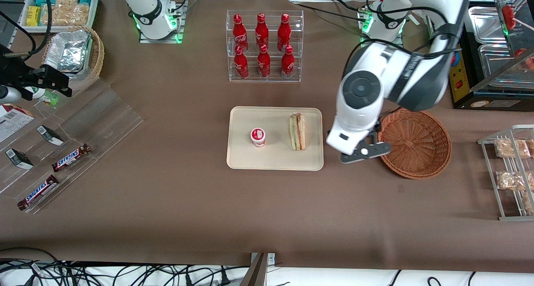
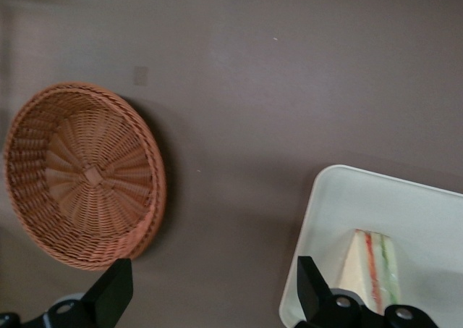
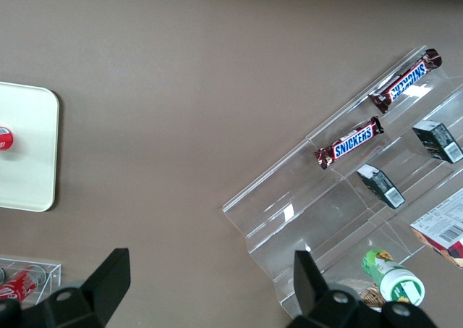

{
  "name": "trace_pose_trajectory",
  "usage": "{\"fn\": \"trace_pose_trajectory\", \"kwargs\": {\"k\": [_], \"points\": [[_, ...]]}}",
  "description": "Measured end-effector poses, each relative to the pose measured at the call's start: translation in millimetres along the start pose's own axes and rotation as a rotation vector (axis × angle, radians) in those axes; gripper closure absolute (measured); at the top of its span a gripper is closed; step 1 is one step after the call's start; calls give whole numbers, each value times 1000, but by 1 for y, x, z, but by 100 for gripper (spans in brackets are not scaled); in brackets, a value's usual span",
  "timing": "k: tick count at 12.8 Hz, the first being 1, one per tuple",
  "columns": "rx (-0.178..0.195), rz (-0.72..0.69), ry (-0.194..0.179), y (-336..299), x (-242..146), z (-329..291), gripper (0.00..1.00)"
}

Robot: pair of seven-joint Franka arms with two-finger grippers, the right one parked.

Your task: Place sandwich from basket to tray

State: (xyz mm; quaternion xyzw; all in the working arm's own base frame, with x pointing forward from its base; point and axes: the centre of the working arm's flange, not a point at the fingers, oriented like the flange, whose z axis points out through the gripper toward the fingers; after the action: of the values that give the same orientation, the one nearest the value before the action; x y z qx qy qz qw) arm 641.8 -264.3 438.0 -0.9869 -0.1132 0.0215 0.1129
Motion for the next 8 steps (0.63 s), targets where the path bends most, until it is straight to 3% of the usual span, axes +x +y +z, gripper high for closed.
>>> {"fn": "trace_pose_trajectory", "kwargs": {"k": [2, 5, 8], "points": [[-1, 23, -15, -38, 23, -3, 0], [-33, 76, -34, -82, 44, -5, 0], [-118, 169, -80, -108, 57, 2, 0]]}}
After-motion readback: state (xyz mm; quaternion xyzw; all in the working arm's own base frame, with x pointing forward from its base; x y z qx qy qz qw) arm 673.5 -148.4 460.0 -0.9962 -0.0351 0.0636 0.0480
